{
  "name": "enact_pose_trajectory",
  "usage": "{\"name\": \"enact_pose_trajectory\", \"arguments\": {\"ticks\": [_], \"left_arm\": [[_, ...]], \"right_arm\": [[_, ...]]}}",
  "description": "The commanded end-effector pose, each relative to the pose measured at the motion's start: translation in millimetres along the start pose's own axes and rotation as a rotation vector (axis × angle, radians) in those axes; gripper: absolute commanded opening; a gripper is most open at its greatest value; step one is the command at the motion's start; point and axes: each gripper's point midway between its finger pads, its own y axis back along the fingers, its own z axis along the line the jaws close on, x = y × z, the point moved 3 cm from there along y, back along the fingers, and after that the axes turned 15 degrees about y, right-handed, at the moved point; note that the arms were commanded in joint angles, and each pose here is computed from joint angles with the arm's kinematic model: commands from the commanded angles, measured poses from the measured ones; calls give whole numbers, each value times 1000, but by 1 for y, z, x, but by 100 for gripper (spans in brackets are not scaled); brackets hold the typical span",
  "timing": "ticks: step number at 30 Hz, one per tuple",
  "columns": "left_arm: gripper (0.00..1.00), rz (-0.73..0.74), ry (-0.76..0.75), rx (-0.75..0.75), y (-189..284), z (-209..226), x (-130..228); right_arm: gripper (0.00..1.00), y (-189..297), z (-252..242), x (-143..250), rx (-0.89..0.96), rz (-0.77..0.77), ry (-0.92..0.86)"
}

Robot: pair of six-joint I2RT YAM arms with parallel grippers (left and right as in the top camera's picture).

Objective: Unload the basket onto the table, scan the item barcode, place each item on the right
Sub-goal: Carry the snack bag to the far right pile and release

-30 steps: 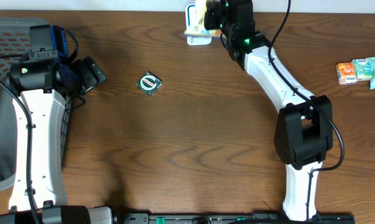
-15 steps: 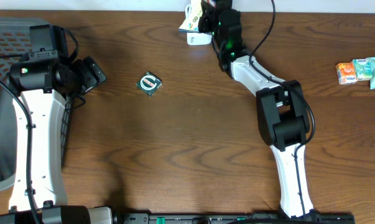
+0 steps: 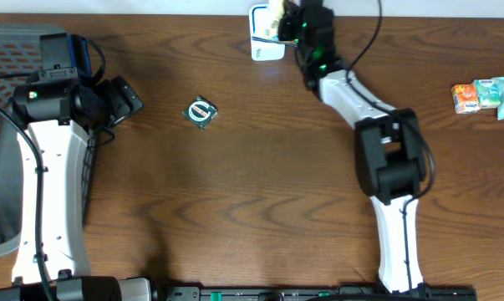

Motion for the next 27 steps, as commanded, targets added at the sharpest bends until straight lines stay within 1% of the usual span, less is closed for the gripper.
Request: {"name": "enact_pose_trajectory", "arguments": {"ticks": [1, 4, 7, 10, 13, 14, 15, 16, 17, 19, 22, 27], "left_arm": [[98, -9, 11, -1, 2, 0, -2], [98, -9, 11, -1, 2, 0, -2], [98, -9, 11, -1, 2, 0, -2], [98, -9, 11, -1, 2, 0, -2], [98, -9, 11, -1, 2, 0, -2], [98, -9, 11, -1, 2, 0, -2], [98, -9, 11, -1, 2, 0, -2], [98, -9, 11, -1, 2, 0, -2], [98, -9, 11, -1, 2, 0, -2], [98, -9, 11, -1, 2, 0, -2], [97, -9, 11, -1, 2, 0, -2], [97, -9, 11, -1, 2, 0, -2]], "right_arm": [[1, 38, -57, -79, 105, -79, -31], [1, 58, -106, -76, 184, 25, -40], [1, 82, -160, -60, 269, 156, 16], [1, 109, -219, -31, 400, 314, 42], [1, 145, -278, 2, 571, 471, 17], [8, 156, -294, 12, 606, 512, 3], [25, 166, -307, 20, 627, 543, -15], [60, 174, -318, 27, 637, 568, -33], [98, 181, -326, 32, 633, 585, -55], [99, 191, -336, 40, 592, 602, -102], [99, 192, -334, 45, 467, 585, -176], [99, 176, -297, 37, 172, 510, -258]]}}
